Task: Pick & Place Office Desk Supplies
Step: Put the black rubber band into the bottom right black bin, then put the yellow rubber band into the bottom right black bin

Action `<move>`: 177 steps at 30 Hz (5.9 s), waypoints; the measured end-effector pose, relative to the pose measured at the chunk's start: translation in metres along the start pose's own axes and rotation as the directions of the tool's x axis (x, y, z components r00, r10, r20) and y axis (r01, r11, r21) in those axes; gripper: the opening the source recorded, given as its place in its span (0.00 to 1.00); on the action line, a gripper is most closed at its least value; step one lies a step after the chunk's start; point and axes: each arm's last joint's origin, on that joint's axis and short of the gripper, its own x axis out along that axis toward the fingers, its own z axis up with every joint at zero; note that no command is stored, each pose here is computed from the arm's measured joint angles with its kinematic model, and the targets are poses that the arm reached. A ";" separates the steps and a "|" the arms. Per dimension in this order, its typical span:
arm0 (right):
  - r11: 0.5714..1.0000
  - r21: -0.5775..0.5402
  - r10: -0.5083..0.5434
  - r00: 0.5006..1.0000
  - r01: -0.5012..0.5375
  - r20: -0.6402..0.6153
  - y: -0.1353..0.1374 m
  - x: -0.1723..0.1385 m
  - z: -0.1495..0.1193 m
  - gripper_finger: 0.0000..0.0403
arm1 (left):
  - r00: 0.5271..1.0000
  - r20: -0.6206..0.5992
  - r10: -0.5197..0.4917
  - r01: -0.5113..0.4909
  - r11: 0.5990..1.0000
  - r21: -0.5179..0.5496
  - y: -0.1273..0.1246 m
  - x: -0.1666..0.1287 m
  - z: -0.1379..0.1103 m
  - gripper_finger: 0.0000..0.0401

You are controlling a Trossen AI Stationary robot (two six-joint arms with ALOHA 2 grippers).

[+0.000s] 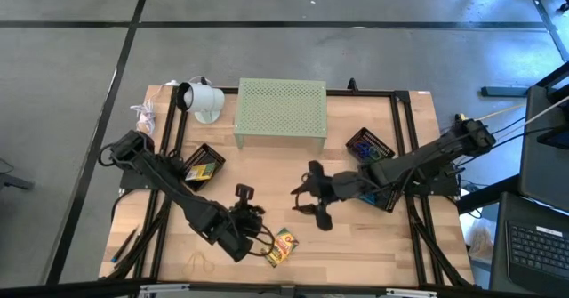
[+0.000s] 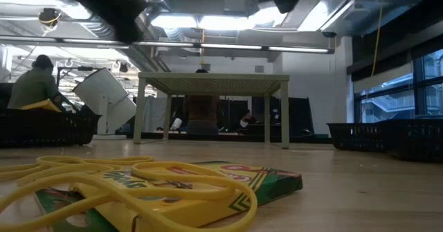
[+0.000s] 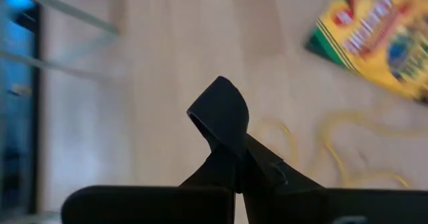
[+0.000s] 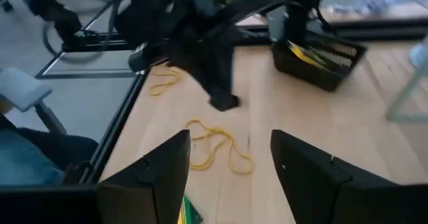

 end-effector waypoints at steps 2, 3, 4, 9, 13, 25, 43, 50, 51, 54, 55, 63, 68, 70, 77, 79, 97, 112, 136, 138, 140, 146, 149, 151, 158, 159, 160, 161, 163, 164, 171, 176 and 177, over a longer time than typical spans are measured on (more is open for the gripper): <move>0.999 -0.045 0.012 1.000 -0.012 0.010 0.005 0.007 -0.004 0.52 | 0.998 0.044 0.043 -0.043 0.999 0.014 0.003 -0.005 0.007 0.01; 0.998 -0.069 0.014 1.000 -0.013 0.014 0.007 0.011 -0.006 0.52 | 0.996 0.069 0.062 -0.064 0.998 0.021 0.004 -0.007 0.011 0.01; 0.996 -0.090 0.018 0.999 -0.016 0.027 0.008 0.015 -0.007 0.52 | 0.992 0.099 0.082 -0.085 0.996 0.022 0.005 -0.009 0.015 0.01; 0.978 -0.207 0.037 0.995 -0.017 0.097 0.012 0.032 -0.011 0.53 | 0.972 0.205 0.115 -0.128 0.990 0.052 0.006 -0.014 0.029 0.01; 0.965 -0.261 0.046 0.988 -0.007 0.144 0.013 0.035 -0.009 0.55 | 0.963 0.242 0.116 -0.136 0.988 0.066 0.006 -0.015 0.034 0.01; 0.948 -0.304 0.145 0.979 -0.097 0.140 0.016 0.035 -0.008 0.51 | 0.934 0.320 0.158 -0.178 0.983 0.033 0.020 -0.008 0.051 0.01; 0.970 -0.238 0.090 0.984 -0.052 0.154 0.015 0.035 -0.007 0.11 | 0.934 0.322 0.158 -0.177 0.984 0.033 0.020 -0.008 0.051 0.02; 0.982 -0.181 0.080 0.987 -0.054 0.141 0.015 0.034 -0.002 0.03 | 0.935 0.318 0.157 -0.178 0.983 0.038 0.019 -0.007 0.050 0.10; 0.984 -0.170 0.076 0.988 -0.053 0.133 0.016 0.034 -0.001 0.03 | 0.934 0.318 0.164 -0.185 0.982 0.036 0.019 -0.008 0.050 0.12; 0.993 -0.115 0.024 0.995 -0.013 0.093 0.016 0.030 0.009 0.03 | 0.921 0.313 0.230 -0.247 0.969 0.015 0.021 -0.007 0.050 0.18; 0.996 -0.090 -0.002 0.997 0.008 0.074 0.015 0.028 0.013 0.03 | 0.916 0.311 0.255 -0.269 0.963 0.003 0.021 -0.007 0.050 0.20; 0.983 0.092 -0.140 0.969 0.162 -0.206 0.011 -0.013 0.041 0.03 | 0.899 0.293 0.326 -0.284 0.942 -0.178 0.033 -0.003 0.053 0.33; 0.931 0.173 -0.218 0.871 0.320 -0.441 0.005 -0.032 0.029 0.03 | 0.908 0.253 0.334 -0.286 0.935 -0.210 0.046 0.007 0.052 0.36; 0.892 0.182 -0.258 0.797 0.414 -0.546 0.001 -0.040 0.019 0.03 | 0.927 0.227 0.300 -0.253 0.944 -0.214 0.050 0.012 0.050 0.36; 0.719 0.093 -0.349 0.473 0.689 -0.809 -0.012 -0.070 -0.021 0.03 | 0.989 0.126 0.075 -0.050 0.980 -0.192 0.049 0.012 0.036 0.36; 0.696 0.087 -0.327 0.422 0.713 -0.846 -0.015 -0.071 -0.035 0.03 | 0.995 0.088 0.055 -0.038 0.983 -0.180 0.045 0.006 0.029 0.36; 0.518 0.021 -0.281 0.193 0.855 -0.940 -0.031 -0.074 -0.112 0.16 | 0.795 -0.415 -0.442 0.201 0.838 -0.507 -0.011 -0.023 -0.043 0.40; 0.501 0.047 -0.276 0.211 0.864 -0.938 -0.031 -0.072 -0.111 0.56 | 0.672 -0.380 -0.635 0.541 0.772 -0.335 -0.080 -0.017 -0.100 0.49; 0.508 0.067 -0.262 0.229 0.858 -0.938 -0.030 -0.070 -0.111 0.55 | 0.817 -0.305 -0.490 0.526 0.849 0.046 -0.129 -0.011 -0.122 0.39; 0.509 0.067 -0.264 0.230 0.858 -0.937 -0.030 -0.070 -0.111 0.55 | 0.822 -0.301 -0.483 0.521 0.852 0.055 -0.130 -0.011 -0.122 0.35; 0.509 0.068 -0.264 0.231 0.858 -0.936 -0.030 -0.070 -0.111 0.54 | 0.828 -0.292 -0.479 0.515 0.855 0.059 -0.130 -0.010 -0.122 0.28; 0.509 0.068 -0.264 0.231 0.858 -0.936 -0.030 -0.070 -0.111 0.54 | 0.833 -0.278 -0.478 0.522 0.845 0.113 -0.130 -0.010 -0.121 0.04; 0.510 0.068 -0.264 0.231 0.858 -0.936 -0.030 -0.070 -0.111 0.54 | 0.833 -0.277 -0.480 0.521 0.848 0.097 -0.128 -0.010 -0.119 0.02; 0.510 0.068 -0.264 0.231 0.858 -0.937 -0.030 -0.070 -0.111 0.54 | 0.828 -0.268 -0.493 0.529 0.844 0.083 -0.124 -0.012 -0.115 0.01; 0.519 0.064 -0.268 0.234 0.852 -0.935 -0.026 -0.073 -0.092 0.54 | 0.870 -0.182 -0.458 0.468 0.883 0.019 -0.080 -0.034 -0.088 0.01; 0.529 0.063 -0.278 0.243 0.846 -0.929 -0.026 -0.073 -0.087 0.54 | 0.880 -0.173 -0.442 0.451 0.892 0.017 -0.072 -0.035 -0.087 0.01; 0.538 0.070 -0.288 0.261 0.840 -0.922 -0.025 -0.072 -0.081 0.54 | 0.890 -0.145 -0.432 0.438 0.899 0.014 -0.066 -0.037 -0.084 0.01; 0.550 0.080 -0.300 0.287 0.831 -0.910 -0.024 -0.071 -0.075 0.54 | 0.903 -0.099 -0.419 0.421 0.907 0.005 -0.058 -0.040 -0.080 0.01; 0.567 0.101 -0.338 0.343 0.817 -0.877 -0.022 -0.070 -0.062 0.54 | 0.925 -0.012 -0.380 0.380 0.925 -0.006 -0.043 -0.047 -0.073 0.01; 0.576 0.117 -0.361 0.380 0.809 -0.852 -0.021 -0.068 -0.054 0.54 | 0.933 0.025 -0.359 0.359 0.933 -0.011 -0.037 -0.050 -0.070 0.01; 0.728 0.190 -0.441 0.662 0.659 -0.606 -0.012 -0.050 -0.012 0.54 | 0.953 0.280 -0.117 0.147 0.985 -0.088 0.003 -0.064 -0.052 0.01; 0.872 0.125 -0.397 0.834 0.473 -0.382 -0.004 -0.030 0.009 0.54 | 0.902 0.429 0.048 0.002 0.993 -0.114 0.016 -0.070 -0.035 0.01; 0.891 0.110 -0.382 0.859 0.440 -0.340 -0.003 -0.027 0.013 0.54 | 0.891 0.448 0.075 -0.027 0.993 -0.112 0.017 -0.071 -0.032 0.01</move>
